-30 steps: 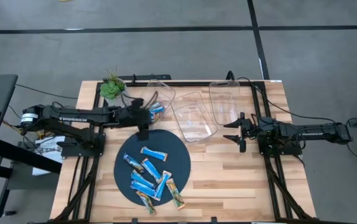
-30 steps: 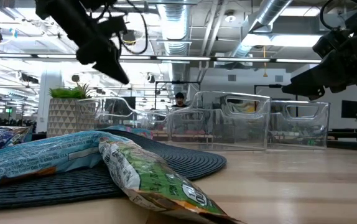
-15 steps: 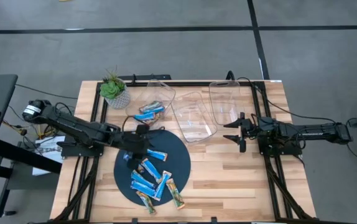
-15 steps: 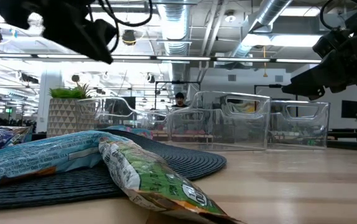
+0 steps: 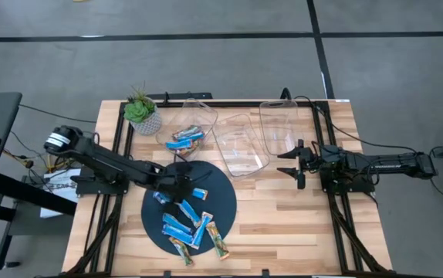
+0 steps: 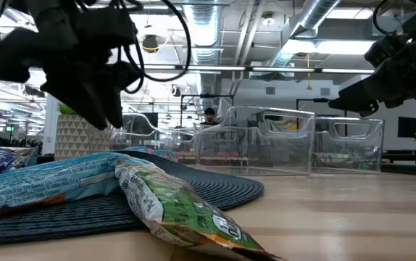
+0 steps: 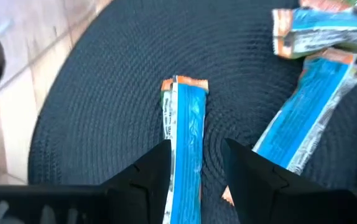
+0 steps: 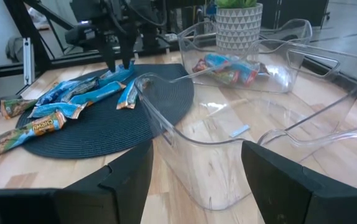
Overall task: Pick and place Granola Bars by type
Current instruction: Put the yellow granola bar into the middle transparent bin
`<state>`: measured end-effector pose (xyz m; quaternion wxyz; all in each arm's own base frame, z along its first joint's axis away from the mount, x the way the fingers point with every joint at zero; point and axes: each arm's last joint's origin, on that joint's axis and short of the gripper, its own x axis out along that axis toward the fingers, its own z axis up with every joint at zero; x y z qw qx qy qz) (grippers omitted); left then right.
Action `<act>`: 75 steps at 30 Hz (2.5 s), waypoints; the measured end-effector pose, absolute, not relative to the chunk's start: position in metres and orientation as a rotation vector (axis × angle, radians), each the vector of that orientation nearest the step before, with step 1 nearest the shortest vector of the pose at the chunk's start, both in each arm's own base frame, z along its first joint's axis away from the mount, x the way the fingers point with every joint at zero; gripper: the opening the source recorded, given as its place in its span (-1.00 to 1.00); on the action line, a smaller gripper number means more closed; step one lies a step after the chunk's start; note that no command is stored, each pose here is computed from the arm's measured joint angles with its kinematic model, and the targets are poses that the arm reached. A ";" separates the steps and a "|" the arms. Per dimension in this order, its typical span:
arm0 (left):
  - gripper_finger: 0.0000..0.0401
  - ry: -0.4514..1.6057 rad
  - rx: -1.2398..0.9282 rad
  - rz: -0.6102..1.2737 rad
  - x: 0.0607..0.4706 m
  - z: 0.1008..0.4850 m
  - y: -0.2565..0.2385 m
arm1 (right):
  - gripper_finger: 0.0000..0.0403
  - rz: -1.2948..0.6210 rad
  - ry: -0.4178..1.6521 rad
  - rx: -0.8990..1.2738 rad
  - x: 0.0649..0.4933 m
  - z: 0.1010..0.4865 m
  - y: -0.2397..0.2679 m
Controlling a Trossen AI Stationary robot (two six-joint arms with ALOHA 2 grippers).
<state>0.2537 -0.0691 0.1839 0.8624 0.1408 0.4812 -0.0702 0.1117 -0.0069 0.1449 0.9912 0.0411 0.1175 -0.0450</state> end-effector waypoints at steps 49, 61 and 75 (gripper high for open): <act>0.13 1.272 0.314 -0.063 0.284 0.141 -0.064 | 0.19 -0.090 0.245 0.082 0.111 0.144 -0.007; -0.30 1.262 0.317 -0.066 0.285 0.141 -0.065 | 0.19 -0.091 0.248 0.082 0.111 0.144 -0.007; -0.69 1.205 0.314 -0.075 0.289 0.143 -0.069 | 0.19 -0.090 0.250 0.082 0.111 0.144 -0.007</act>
